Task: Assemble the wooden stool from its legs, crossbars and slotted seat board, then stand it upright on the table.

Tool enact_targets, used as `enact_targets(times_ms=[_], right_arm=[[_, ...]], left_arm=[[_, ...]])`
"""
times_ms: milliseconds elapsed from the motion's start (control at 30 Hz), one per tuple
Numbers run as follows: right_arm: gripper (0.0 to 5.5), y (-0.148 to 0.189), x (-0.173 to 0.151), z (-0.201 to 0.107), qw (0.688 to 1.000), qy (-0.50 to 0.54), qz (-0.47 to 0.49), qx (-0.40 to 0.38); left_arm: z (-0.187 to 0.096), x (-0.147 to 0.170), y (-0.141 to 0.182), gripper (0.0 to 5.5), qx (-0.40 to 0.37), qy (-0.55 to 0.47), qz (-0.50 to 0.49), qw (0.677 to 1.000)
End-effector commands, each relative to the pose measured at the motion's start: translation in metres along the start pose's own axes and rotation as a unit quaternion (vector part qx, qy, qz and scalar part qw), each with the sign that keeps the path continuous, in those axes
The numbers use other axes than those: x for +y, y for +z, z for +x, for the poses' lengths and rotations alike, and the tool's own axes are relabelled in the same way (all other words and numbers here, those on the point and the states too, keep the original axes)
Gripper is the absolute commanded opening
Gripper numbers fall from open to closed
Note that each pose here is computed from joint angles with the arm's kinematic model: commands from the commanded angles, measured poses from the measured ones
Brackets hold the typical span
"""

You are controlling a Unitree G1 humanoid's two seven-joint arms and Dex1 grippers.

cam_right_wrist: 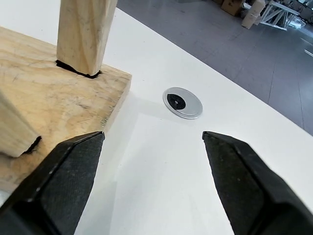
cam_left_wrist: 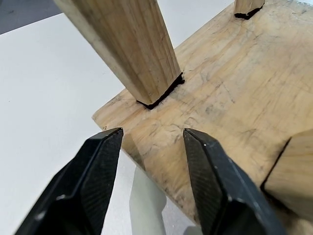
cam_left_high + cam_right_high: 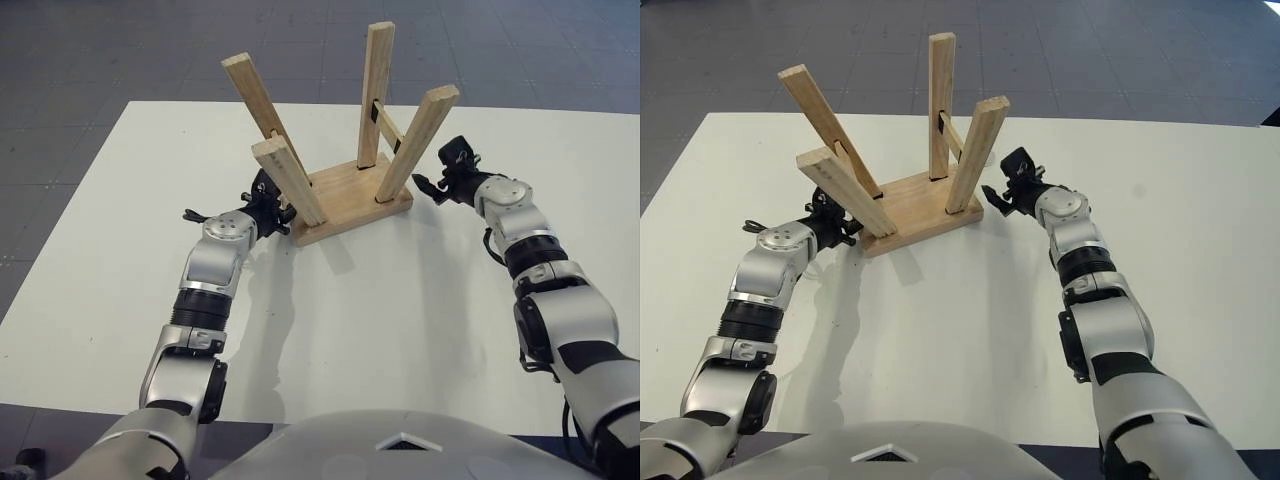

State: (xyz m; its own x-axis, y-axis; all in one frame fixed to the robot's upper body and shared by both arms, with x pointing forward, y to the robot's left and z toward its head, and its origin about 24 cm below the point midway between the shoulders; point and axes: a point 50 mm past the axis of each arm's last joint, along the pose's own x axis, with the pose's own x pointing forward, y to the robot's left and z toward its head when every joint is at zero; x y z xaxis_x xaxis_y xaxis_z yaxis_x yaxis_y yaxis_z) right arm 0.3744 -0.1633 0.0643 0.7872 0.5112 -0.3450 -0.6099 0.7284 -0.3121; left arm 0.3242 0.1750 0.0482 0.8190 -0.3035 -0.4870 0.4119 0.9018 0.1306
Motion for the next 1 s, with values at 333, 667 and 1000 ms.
enact_targets(times_ms=[333, 667, 1000], right_arm=[[3.71, 0.01, 0.045, -0.02, 0.967, 0.173, -0.154, -0.102], [3.71, -0.022, 0.06, -0.059, 0.982, 0.16, -0.085, -0.05], [3.71, -0.025, 0.044, -0.069, 0.99, 0.116, -0.078, -0.021]], left_arm=[[0.028, -0.014, 0.009, 2.33, -0.024, -0.217, 0.094, 0.971], [0.01, 0.024, -0.002, 2.33, -0.046, -0.163, 0.078, 0.982], [-0.023, 0.074, 0.036, 2.33, -0.15, -0.028, 0.039, 0.987]])
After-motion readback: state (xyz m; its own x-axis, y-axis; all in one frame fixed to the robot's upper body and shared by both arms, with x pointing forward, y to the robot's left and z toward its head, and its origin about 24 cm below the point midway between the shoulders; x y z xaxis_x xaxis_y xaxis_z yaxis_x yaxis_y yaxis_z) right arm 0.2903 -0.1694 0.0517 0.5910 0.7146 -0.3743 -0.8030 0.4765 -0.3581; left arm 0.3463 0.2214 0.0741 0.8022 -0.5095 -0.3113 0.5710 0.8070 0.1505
